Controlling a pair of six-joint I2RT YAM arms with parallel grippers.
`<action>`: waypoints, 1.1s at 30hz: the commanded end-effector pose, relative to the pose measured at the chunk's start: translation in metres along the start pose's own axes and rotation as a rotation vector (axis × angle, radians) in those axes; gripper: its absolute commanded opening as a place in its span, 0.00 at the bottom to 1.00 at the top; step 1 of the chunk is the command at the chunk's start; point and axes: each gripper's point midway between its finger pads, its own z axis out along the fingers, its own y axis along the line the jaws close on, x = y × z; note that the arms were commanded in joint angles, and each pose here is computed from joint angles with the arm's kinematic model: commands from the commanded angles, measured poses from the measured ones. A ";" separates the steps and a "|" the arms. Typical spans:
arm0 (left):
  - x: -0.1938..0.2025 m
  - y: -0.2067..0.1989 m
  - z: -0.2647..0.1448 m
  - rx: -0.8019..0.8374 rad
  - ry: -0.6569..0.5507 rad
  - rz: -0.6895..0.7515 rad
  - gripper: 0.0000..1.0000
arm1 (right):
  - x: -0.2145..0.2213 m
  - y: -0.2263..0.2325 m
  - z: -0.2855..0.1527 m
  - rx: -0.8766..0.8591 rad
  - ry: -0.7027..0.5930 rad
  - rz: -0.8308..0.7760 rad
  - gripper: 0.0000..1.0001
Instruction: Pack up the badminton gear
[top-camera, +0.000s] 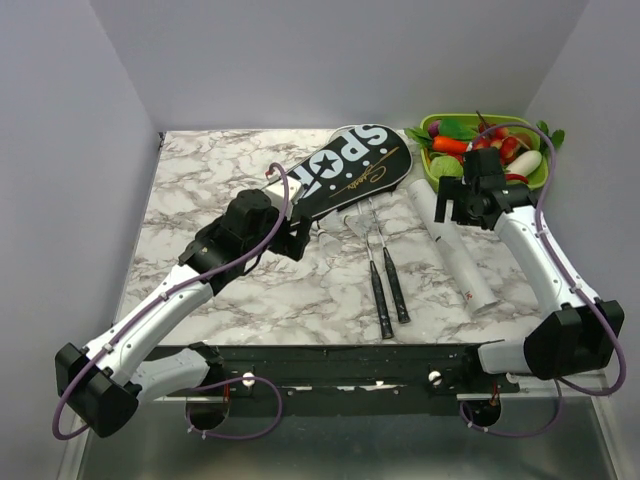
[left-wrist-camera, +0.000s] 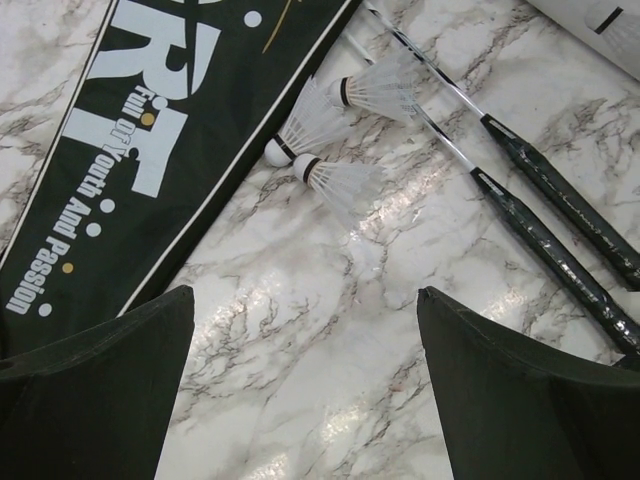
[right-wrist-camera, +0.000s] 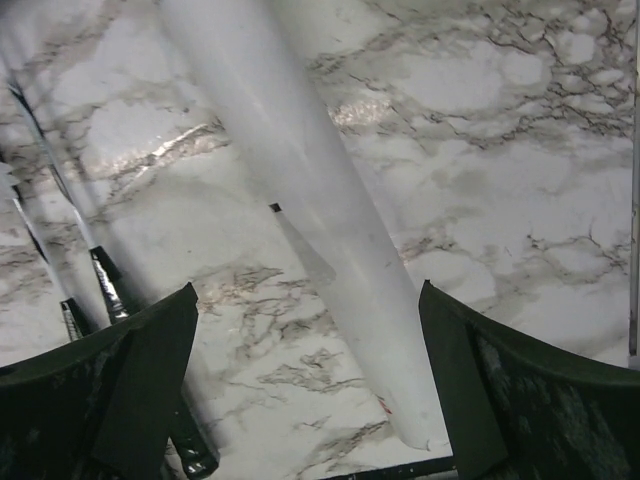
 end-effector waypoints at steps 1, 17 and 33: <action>-0.005 -0.019 -0.006 0.089 0.015 -0.023 0.99 | 0.026 -0.012 0.008 0.011 0.133 -0.025 1.00; 0.002 -0.034 -0.008 0.157 0.036 -0.038 0.99 | 0.079 -0.021 0.059 0.026 0.350 -0.001 1.00; 0.004 -0.033 -0.008 0.153 0.048 -0.035 0.99 | 0.112 -0.010 0.095 -0.023 0.513 -0.006 1.00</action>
